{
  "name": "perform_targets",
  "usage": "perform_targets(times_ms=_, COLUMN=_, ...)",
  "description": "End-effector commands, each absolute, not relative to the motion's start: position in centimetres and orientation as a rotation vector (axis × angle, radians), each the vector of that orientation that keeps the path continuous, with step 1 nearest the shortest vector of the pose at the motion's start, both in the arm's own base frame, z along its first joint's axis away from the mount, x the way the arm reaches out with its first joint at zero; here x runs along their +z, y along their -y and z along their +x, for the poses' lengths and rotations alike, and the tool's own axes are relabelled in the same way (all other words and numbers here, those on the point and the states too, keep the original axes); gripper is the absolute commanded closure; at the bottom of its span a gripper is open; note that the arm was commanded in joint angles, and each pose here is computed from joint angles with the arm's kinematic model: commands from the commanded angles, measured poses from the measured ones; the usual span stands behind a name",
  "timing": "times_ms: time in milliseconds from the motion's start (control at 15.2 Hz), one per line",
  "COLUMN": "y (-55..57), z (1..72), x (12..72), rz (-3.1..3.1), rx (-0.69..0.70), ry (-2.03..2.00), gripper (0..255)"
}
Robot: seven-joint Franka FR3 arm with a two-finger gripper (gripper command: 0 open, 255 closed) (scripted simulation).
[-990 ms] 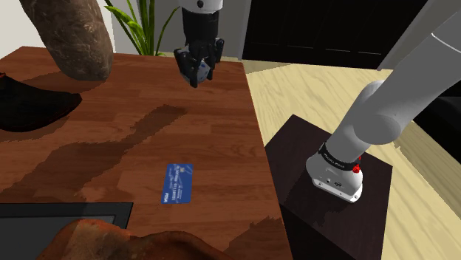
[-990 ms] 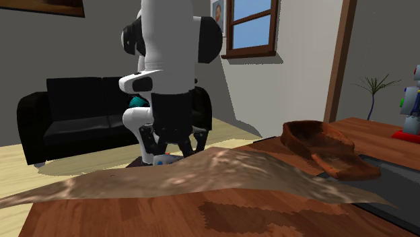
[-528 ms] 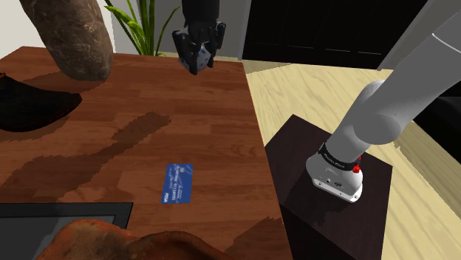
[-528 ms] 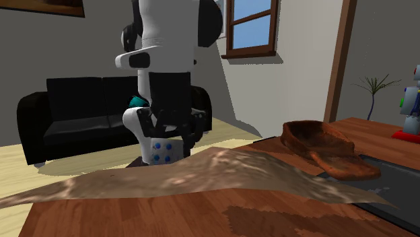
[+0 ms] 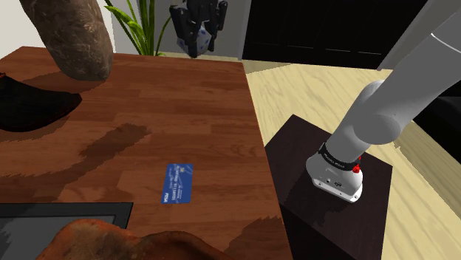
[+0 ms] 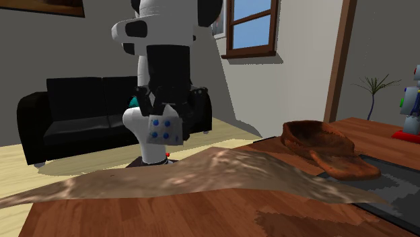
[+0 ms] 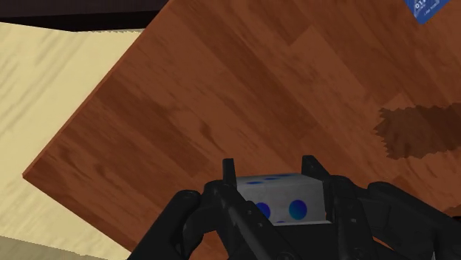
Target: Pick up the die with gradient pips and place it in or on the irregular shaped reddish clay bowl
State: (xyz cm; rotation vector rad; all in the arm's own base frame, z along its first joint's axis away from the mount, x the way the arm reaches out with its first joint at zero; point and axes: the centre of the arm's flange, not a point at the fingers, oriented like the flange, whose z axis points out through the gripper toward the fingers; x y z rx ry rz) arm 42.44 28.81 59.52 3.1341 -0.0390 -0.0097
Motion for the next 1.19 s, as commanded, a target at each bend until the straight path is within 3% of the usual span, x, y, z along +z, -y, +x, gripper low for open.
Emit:
perform_targets(times_ms=0, y=-28.9, z=42.4, x=60.6, rz=3.134, rx=-0.010, ry=0.039, gripper=255)
perform_targets(times_ms=330, y=-28.8, z=42.4, x=62.8, rz=3.134, rx=-0.010, ry=0.039, gripper=255)
perform_targets(times_ms=1122, y=-41.9, z=33.4, x=62.6, rz=3.134, rx=-0.010, ry=0.039, gripper=255)
